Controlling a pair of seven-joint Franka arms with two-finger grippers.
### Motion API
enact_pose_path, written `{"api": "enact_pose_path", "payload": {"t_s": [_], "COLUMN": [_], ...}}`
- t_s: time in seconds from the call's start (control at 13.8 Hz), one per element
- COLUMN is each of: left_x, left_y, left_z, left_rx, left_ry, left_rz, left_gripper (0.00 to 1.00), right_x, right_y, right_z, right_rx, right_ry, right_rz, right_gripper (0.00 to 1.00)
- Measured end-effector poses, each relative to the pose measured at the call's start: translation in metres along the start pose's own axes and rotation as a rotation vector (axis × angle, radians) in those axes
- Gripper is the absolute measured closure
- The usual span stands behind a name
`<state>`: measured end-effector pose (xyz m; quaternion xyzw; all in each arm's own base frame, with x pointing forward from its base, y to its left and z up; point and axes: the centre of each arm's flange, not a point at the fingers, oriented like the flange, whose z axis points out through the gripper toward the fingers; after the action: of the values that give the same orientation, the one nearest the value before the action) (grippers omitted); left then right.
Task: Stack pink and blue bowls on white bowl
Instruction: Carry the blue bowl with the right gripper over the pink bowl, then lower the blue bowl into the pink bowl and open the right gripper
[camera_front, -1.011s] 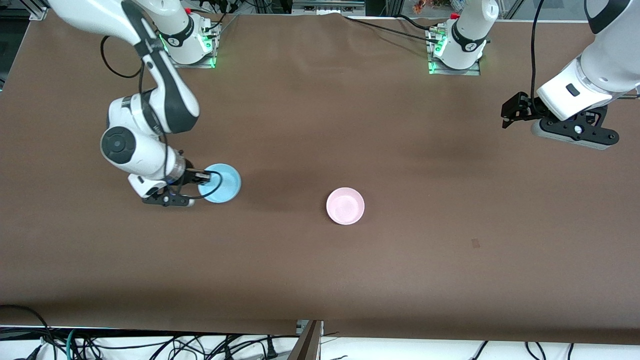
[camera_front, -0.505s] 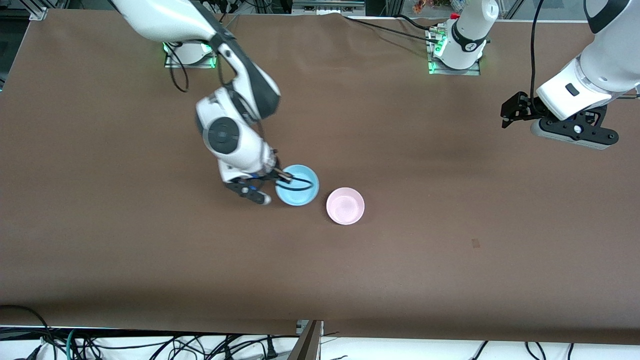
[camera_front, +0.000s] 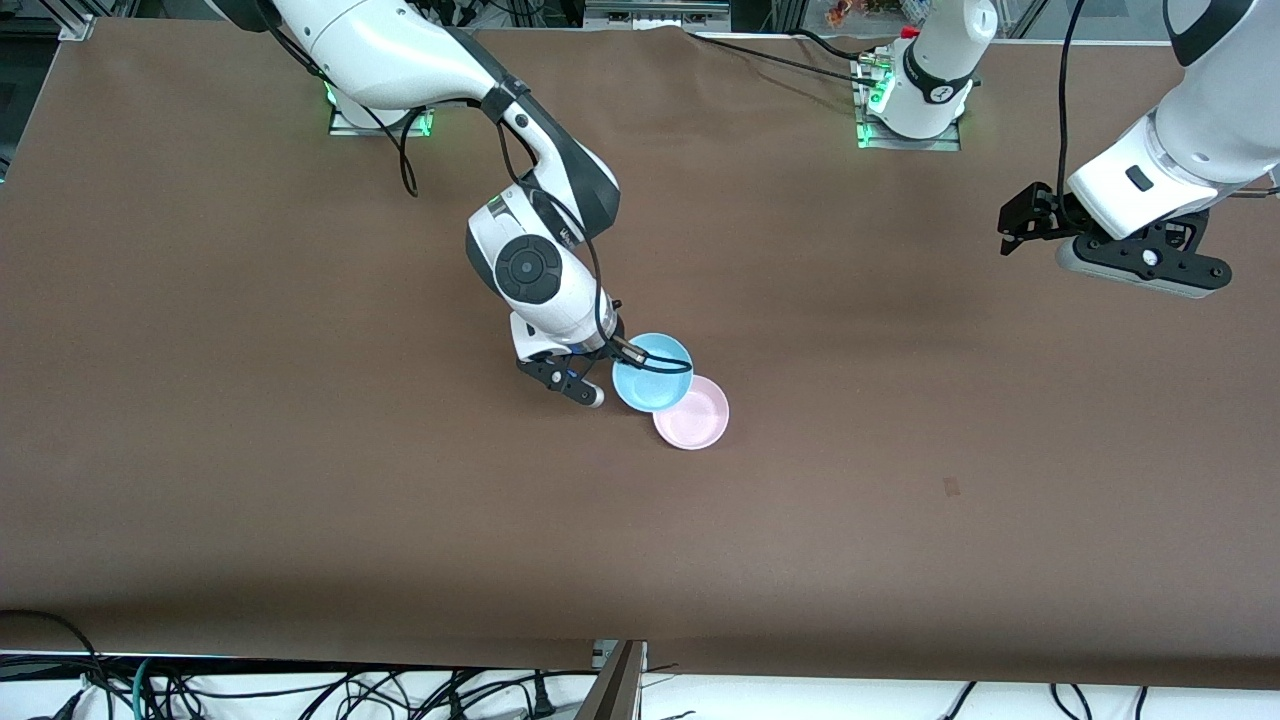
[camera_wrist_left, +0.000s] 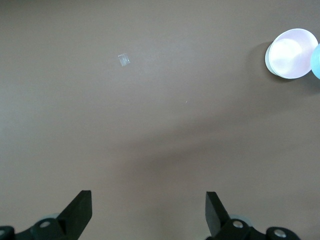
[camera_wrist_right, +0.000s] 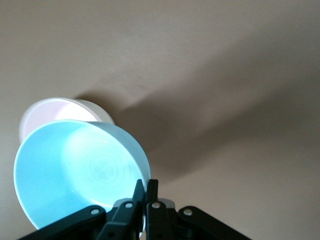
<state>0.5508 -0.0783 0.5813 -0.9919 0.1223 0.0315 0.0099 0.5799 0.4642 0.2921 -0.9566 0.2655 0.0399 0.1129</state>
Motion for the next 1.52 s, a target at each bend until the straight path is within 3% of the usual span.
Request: {"api": "enact_pose_path", "payload": {"t_s": [0.22,0.36,1.23,1.52], "left_x": [0.0,0.0,0.0,-0.002], "left_y": [0.0,0.0,0.0,0.003], "left_z": [0.0,0.0,0.0,0.0], "left_rx": [0.0,0.0,0.0,-0.001], "left_ry": [0.0,0.0,-0.003,-0.014], "left_rz": [0.0,0.0,0.0,0.005], "left_gripper": [0.0,0.0,0.0,0.0], "right_x": [-0.002,-0.008,-0.01,-0.009], "right_y": [-0.012,-0.021,-0.026,-0.028], "right_z": [0.004,0.018,0.052,0.051], "right_rx": [0.092,0.121,0.114,0.136], "right_ry": [0.036,0.04,0.028,0.038], "right_rz": [0.034,0.042,0.042,0.044], "right_gripper": [0.97,0.97,0.97,0.97]}}
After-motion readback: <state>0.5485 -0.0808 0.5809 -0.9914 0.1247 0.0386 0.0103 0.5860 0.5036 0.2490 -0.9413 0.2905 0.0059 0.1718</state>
